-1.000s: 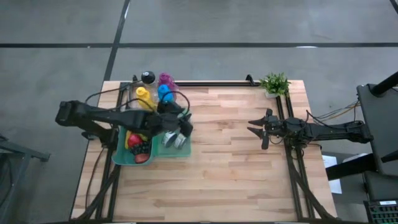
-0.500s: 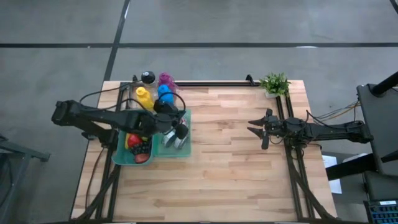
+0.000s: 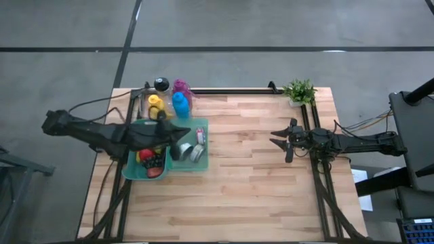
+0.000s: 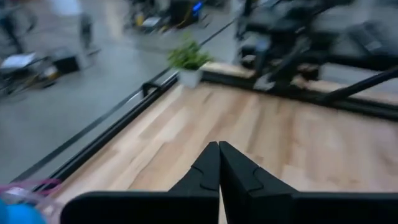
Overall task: Pick & Place Food Item
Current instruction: Return to Home Position
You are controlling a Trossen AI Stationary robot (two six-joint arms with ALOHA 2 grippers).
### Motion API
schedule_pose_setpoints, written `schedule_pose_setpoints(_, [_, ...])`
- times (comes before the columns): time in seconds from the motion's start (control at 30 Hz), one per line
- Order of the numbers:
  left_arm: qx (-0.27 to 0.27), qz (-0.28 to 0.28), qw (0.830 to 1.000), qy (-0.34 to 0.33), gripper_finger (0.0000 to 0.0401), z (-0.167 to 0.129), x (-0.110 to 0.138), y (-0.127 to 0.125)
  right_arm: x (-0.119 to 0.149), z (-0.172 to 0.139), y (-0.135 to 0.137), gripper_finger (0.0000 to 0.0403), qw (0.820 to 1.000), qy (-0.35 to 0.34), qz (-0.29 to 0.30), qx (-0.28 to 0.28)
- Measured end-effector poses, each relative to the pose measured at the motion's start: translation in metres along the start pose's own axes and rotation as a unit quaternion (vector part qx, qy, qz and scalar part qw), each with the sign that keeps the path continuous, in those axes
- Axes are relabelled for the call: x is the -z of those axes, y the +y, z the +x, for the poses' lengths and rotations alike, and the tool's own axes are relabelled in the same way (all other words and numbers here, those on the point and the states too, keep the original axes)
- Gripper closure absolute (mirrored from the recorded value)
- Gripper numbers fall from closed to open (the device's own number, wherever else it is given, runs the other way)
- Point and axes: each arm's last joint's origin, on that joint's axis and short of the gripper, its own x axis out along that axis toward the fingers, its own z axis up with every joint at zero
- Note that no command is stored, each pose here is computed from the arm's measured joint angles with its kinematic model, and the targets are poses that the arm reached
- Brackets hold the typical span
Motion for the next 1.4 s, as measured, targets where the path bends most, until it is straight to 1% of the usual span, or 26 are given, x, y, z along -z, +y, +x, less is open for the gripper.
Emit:
schedule_pose_setpoints(0.13, [0.065,0.008,0.997,-0.051,0.0401,-0.02,0.014,0.012,0.0,0.0,0.0,0.0256,1.0,0.0,0.0,0.0])
schedule_pose_setpoints(0.27, [0.144,0.049,0.984,-0.095,0.0401,-0.036,0.034,0.021,0.0,0.0,0.0,0.0256,1.0,0.0,0.0,0.0])
schedule_pose_setpoints(0.33, [0.159,0.07,0.979,-0.109,0.0401,-0.043,0.044,0.027,0.0,0.0,0.0,0.0256,1.0,0.0,0.0,0.0])
schedule_pose_setpoints(0.37, [0.159,0.069,0.978,-0.117,0.0401,-0.046,0.049,0.03,0.0,0.0,0.0,0.0256,1.0,0.0,0.0,0.0])
schedule_pose_setpoints(0.47, [0.166,0.051,0.974,-0.145,0.0401,-0.053,0.061,0.037,0.0,0.0,0.0,0.0256,1.0,0.0,0.0,0.0])
schedule_pose_setpoints(0.6, [0.194,0.04,0.961,-0.191,0.0401,-0.061,0.073,0.043,0.0,0.0,0.0,0.0256,1.0,0.0,0.0,0.0])
schedule_pose_setpoints(0.7, [0.224,0.06,0.947,-0.22,0.0401,-0.067,0.081,0.047,0.0,0.0,0.0,0.0256,1.0,0.0,0.0,0.0])
schedule_pose_setpoints(0.83, [0.274,0.104,0.926,-0.239,0.0401,-0.069,0.096,0.047,0.0,0.0,0.0,0.0256,1.0,0.0,0.0,0.0])
schedule_pose_setpoints(0.9, [0.281,0.124,0.919,-0.246,0.0401,-0.069,0.104,0.047,0.0,0.0,0.0,0.0256,1.0,0.0,0.0,0.0])
schedule_pose_setpoints(1.07, [0.273,0.161,0.914,-0.253,0.0401,-0.065,0.123,0.049,0.0,0.0,0.0,0.0256,1.0,0.0,0.0,0.0])
schedule_pose_setpoints(1.3, [0.27,0.167,0.911,-0.263,0.0401,-0.062,0.14,0.05,0.0,0.0,0.0,0.0256,1.0,0.0,0.0,0.0])
schedule_pose_setpoints(1.4, [0.272,0.174,0.915,-0.242,0.0401,-0.059,0.145,0.05,0.0,0.0,0.0,0.0256,1.0,0.0,0.0,0.0])
